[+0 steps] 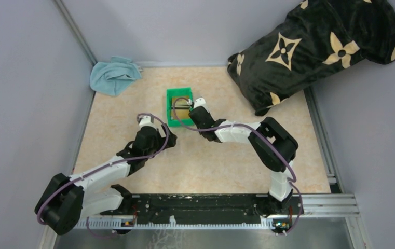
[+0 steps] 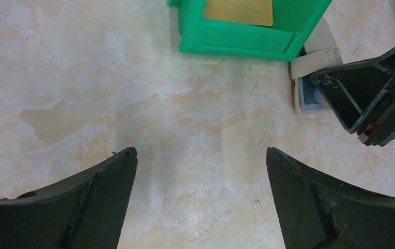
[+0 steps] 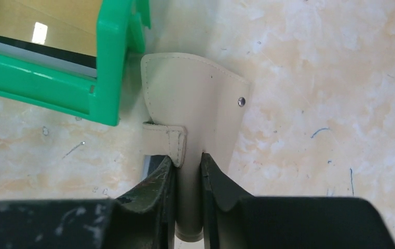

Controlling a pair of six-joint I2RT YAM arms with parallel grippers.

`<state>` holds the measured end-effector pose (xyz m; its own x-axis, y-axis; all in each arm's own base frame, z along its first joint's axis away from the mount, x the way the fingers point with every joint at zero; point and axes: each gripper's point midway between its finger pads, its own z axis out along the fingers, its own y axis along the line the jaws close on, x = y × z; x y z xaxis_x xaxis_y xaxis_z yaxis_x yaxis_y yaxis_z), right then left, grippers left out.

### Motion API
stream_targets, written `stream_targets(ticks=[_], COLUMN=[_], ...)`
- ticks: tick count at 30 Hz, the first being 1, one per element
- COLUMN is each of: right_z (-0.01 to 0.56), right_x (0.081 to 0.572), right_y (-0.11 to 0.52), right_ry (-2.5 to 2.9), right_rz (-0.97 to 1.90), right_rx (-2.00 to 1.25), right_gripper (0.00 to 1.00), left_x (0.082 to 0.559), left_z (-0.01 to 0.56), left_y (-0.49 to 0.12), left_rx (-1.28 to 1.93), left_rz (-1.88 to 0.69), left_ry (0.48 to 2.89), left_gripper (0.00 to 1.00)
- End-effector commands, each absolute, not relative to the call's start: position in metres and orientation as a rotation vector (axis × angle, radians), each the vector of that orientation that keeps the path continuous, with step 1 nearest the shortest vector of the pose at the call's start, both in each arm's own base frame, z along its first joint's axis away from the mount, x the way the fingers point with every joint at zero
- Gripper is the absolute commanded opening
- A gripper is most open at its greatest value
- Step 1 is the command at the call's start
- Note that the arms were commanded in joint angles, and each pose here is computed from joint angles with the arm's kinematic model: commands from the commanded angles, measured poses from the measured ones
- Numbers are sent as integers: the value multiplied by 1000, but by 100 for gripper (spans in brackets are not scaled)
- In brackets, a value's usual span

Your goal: Take the credit cards out of the card holder

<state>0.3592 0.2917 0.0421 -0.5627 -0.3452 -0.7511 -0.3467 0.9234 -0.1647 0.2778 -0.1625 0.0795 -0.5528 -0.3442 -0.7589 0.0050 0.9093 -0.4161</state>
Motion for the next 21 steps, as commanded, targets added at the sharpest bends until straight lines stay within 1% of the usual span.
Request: stream_targets(ticks=[1,5,6,7,11,18,20,21], right_z=[60,88,96,102,124,124,120,114], right_x=[353,347,344,340,317,258,244,237], right_y=[286,295,299,303,326,362,369,371], right_ry=[2211,2176,2167,2160,2149,2199,2210,2237], right_rz=[4,121,168,221,469,978,1141,1233], right_rx=[-456,-445,-446,-455,-489,-540,-514,-471], right_gripper=[12,7,1,0,0,0,11,15], left_x=[278,278,278,278,279,280,280,281], left_z=[76,75,75,75,78,90,91,92], left_y=[-167,-169,-170,-171,-174,-184,-185,-186], left_rx=[-247,-245,-244,-243,-242,-237,-240,-240], left_rz=[-483,-498,-501,-505,-523,-606,-616,-620], left_ry=[2129,2133,2134,2133,2128,2095,2090,2087], left_gripper=[99,99,99,99,99,99,99,99])
